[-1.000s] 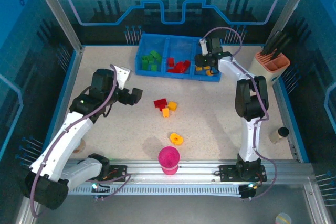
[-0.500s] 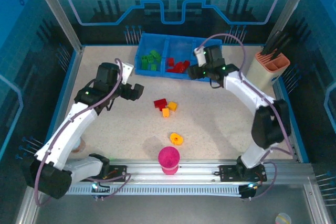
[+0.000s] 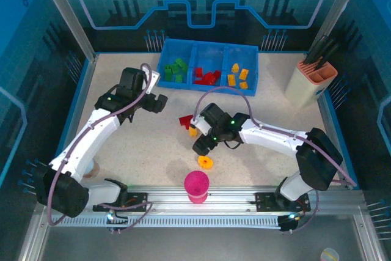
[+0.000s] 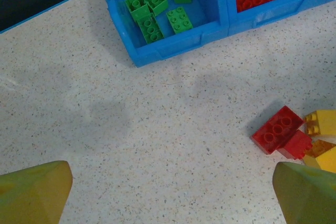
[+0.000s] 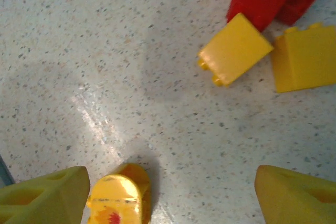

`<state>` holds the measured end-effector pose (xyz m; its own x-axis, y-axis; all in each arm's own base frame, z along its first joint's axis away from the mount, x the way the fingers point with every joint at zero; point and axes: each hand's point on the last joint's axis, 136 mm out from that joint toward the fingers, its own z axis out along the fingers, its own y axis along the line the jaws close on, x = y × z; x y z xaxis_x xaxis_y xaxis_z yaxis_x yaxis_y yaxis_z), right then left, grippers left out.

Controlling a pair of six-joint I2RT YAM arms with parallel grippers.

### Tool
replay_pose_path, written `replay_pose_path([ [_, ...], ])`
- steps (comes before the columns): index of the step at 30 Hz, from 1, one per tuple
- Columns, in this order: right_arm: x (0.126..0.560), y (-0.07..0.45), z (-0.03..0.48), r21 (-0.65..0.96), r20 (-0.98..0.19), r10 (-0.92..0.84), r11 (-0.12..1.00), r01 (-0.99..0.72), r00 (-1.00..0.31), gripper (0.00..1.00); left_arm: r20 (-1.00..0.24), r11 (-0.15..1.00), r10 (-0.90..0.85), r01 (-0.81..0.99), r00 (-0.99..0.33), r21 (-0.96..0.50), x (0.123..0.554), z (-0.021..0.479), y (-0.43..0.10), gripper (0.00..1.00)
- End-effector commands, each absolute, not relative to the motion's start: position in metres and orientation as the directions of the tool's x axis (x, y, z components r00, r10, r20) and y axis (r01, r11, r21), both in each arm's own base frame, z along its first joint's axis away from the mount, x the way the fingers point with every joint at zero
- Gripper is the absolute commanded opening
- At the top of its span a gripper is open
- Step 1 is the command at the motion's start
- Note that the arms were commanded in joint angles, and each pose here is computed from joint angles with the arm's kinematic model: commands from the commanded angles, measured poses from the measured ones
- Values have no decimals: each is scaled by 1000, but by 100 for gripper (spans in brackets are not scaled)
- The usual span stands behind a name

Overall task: Sort the legos into containers by color
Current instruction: Pick up the lego from the bottom-center of the table.

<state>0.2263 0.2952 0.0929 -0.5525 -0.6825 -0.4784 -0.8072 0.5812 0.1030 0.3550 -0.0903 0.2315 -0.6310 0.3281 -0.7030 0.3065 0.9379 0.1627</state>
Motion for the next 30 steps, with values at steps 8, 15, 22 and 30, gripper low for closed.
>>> replay_pose_path([
  [8,183,294,39,110,-326,-785,522,-846,-526,83,-677,934,346,304,-650,186,357,232,-84,99],
  [15,171,290,24,95,-288,-811,505,-858,-509,84,-659,938,338,301,-672,174,356,223,-85,99],
  [22,171,290,11,54,-253,-828,505,-862,-501,77,-651,938,337,303,-680,168,357,220,-86,99],
  [30,179,283,15,-54,-226,-826,539,-840,-516,50,-651,943,329,280,-684,182,358,217,-81,99],
])
